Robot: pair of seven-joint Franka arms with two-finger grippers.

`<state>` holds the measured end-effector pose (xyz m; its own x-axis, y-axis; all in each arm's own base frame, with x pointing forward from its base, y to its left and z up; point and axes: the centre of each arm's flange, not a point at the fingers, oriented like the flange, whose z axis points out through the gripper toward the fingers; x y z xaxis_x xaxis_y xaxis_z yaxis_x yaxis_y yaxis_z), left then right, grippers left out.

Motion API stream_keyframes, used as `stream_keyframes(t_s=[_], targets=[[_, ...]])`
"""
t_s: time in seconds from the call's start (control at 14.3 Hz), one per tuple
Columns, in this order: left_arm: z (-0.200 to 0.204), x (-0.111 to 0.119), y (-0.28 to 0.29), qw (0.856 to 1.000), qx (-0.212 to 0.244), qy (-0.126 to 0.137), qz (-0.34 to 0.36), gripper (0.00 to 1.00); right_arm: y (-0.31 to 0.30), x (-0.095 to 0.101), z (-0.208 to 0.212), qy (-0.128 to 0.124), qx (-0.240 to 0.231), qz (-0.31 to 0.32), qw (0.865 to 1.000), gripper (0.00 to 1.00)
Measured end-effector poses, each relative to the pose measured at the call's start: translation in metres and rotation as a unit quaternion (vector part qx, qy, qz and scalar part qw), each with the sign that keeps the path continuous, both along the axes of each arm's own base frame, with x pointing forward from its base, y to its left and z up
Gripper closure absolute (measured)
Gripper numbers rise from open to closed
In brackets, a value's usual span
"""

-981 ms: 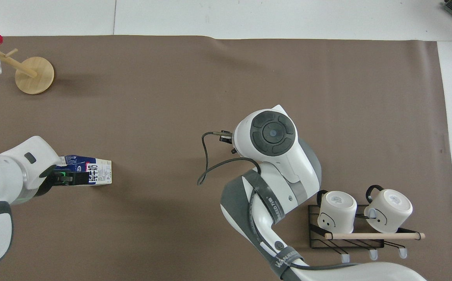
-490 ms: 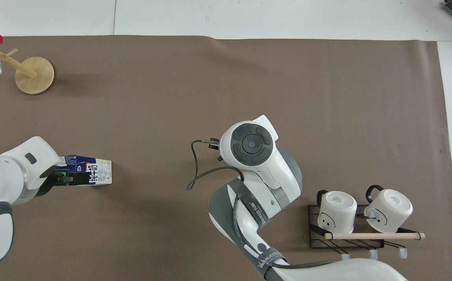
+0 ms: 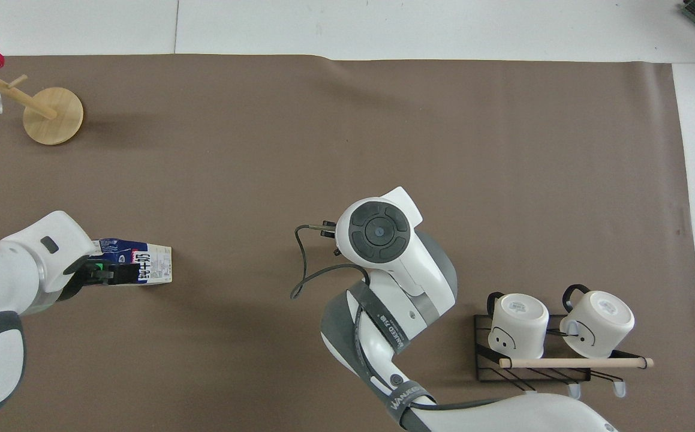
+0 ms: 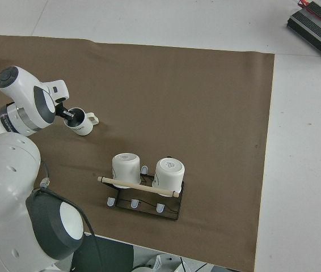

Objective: Place cup and milk on table

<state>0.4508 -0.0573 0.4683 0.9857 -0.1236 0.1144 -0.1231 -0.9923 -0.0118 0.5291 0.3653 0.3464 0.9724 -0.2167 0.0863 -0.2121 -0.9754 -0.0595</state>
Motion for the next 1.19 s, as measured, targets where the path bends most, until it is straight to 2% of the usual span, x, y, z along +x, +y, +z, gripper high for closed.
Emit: stream_keyframes(t_s=[0.28, 0.49, 0.56, 0.77, 0.84, 0.91, 0.98, 1.05, 1.19], targets=[[0.001, 0.001, 0.0, 1.0, 0.001, -0.004, -0.009, 0.0, 0.001, 0.001, 0.002, -0.004, 0.003, -0.001, 1.0, 0.37], [0.001, 0.001, 0.001, 1.0, 0.001, -0.004, -0.018, 0.0, -0.001, 0.003, 0.032, -0.024, 0.016, -0.003, 1.0, 0.04], [0.001, 0.001, 0.001, 1.0, 0.002, -0.004, -0.019, 0.0, -0.004, 0.003, 0.05, -0.031, 0.021, -0.005, 0.999, 0.0], [0.001, 0.001, 0.001, 1.0, 0.002, -0.004, -0.021, 0.03, -0.025, -0.001, 0.104, -0.039, 0.025, -0.013, 0.999, 0.0], [0.001, 0.001, 0.001, 1.0, 0.002, -0.005, -0.024, 0.07, -0.034, -0.002, 0.121, -0.041, 0.025, -0.013, 0.999, 0.0], [0.001, 0.001, 0.001, 1.0, 0.002, -0.005, -0.025, 0.08, -0.045, -0.002, 0.134, -0.043, 0.024, -0.01, 0.999, 0.0], [0.001, 0.001, 0.002, 1.0, 0.002, -0.005, -0.027, 0.16, -0.057, 0.0, 0.145, -0.045, 0.022, -0.006, 0.999, 0.0], [0.001, 0.001, 0.002, 1.0, 0.002, -0.005, -0.027, 0.16, -0.07, 0.003, 0.155, -0.047, 0.02, -0.001, 0.999, 0.0], [0.001, 0.001, 0.002, 1.0, 0.002, -0.005, -0.028, 0.27, -0.101, 0.012, 0.176, -0.052, 0.014, 0.011, 0.999, 0.0]])
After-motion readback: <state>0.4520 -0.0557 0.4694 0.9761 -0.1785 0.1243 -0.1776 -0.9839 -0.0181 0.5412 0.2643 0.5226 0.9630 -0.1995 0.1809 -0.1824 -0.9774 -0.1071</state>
